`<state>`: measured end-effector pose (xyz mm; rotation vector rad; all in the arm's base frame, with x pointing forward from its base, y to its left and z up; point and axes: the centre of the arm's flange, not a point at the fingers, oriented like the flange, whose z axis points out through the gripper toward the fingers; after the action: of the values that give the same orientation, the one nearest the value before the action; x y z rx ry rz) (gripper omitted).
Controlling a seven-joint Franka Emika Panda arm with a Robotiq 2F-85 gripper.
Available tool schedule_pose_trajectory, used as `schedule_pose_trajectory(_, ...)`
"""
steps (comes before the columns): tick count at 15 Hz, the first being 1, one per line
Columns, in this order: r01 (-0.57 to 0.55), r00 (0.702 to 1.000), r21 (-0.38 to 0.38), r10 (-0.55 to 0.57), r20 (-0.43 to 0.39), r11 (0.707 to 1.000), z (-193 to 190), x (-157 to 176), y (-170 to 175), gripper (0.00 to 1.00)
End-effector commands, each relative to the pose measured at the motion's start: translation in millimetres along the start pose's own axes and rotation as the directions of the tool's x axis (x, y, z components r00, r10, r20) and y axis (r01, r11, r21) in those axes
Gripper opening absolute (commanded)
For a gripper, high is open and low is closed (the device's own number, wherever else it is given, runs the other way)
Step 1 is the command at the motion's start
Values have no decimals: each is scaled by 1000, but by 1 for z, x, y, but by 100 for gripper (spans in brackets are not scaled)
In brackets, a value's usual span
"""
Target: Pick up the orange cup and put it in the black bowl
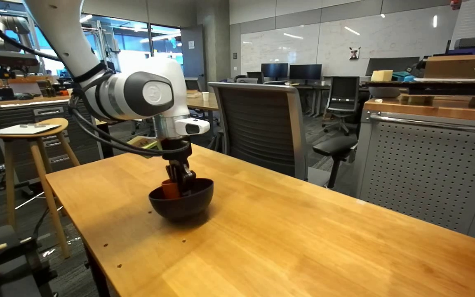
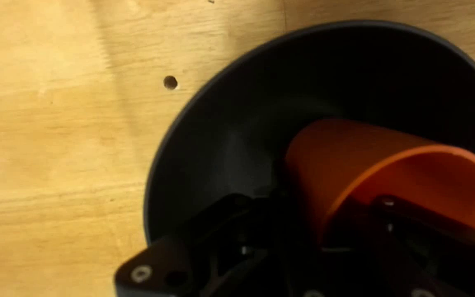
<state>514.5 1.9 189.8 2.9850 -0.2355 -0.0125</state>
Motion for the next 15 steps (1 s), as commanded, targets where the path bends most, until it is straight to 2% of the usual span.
schedule_pose_trajectory(1,67,997,2,-67,-36,998,-16,8,-7,45)
schedule_pose_trajectory(6,192,975,58,-184,-124,980,-89,-1,-31,84)
schedule_pose_trajectory(8,208,968,98,-190,-166,973,-129,-3,-30,99)
schedule_pose_trajectory(11,215,960,151,-181,-212,965,-183,-13,-19,100)
schedule_pose_trajectory(13,217,961,189,-176,-212,958,-211,-25,-10,100)
schedule_pose_trajectory(14,235,961,231,-191,-198,944,-223,-33,-6,100)
schedule_pose_trajectory(15,231,965,232,-191,-180,945,-230,-41,-3,100)
